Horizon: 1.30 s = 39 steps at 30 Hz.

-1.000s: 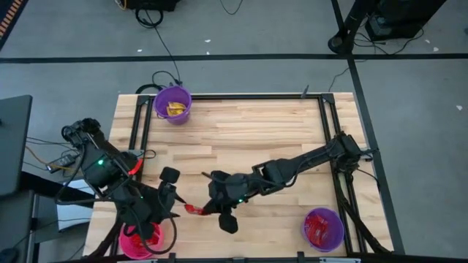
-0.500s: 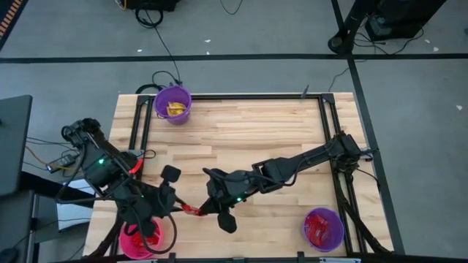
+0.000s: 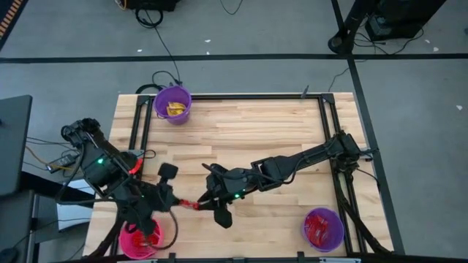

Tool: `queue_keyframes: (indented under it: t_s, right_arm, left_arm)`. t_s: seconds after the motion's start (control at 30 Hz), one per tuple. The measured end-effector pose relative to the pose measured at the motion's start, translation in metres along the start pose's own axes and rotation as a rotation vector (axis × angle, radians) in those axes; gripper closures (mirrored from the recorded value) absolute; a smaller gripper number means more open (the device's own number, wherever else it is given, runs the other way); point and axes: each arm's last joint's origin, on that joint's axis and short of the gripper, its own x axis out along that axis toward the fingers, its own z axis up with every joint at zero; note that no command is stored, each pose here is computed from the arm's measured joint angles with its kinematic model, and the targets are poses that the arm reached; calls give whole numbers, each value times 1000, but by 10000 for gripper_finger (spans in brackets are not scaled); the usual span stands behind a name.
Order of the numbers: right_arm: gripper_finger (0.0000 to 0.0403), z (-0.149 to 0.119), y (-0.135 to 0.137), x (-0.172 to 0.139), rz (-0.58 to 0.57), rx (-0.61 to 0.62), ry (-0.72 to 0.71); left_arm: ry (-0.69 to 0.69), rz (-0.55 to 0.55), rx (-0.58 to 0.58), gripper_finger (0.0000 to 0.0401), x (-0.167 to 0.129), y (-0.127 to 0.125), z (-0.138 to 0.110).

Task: Sort candy by brand, put in halloween buckets
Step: Put the red chocolate into the pink bucket, then return to Home Position

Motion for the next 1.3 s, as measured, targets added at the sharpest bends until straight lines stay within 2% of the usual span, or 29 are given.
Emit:
queue_keyframes:
  t_s: [0.07, 0.2, 0.33, 0.4, 0.47, 0.6, 0.7, 0.83, 0.97, 1.03, 1.17, 1.3]
  right_arm:
    - [256, -4, -6, -1, -73, 15, 41]
    - [199, -17, -25, -4, -294, 88, 152]
    - [161, -19, -35, -7, -364, 104, 187]
    - [150, -19, -38, -7, -380, 121, 196]
    - [146, -19, -41, -8, -391, 130, 209]
    - [148, -20, -42, -9, -398, 139, 227]
    - [151, -20, -44, -9, -388, 132, 231]
    - [152, -18, -50, -7, -383, 142, 238]
    - [151, -13, -59, -8, -398, 181, 219]
    - [151, -11, -63, -8, -396, 222, 218]
    - [152, -8, -71, -10, -350, 314, 249]
    - [158, -6, -81, -12, -355, 388, 273]
  left_arm:
    - [60, 45, -55, 399, 0, 3, -7]
    - [161, 100, -180, 400, 4, 5, -20]
    - [229, 94, -271, 400, 12, -6, -45]
    - [262, 42, -320, 400, 14, -15, -61]
    - [297, -37, -372, 400, 17, -29, -80]
    - [350, -271, -512, 401, 19, -59, -113]
    - [415, -355, -580, 401, 23, -78, -129]
    - [481, -376, -608, 401, 28, -89, -143]
    - [588, -336, -636, 400, 41, -94, -163]
    - [584, -318, -669, 394, 50, -95, -170]
    - [448, -341, -699, 345, 64, -101, -175]
    - [432, -276, -701, 277, 70, -97, -184]
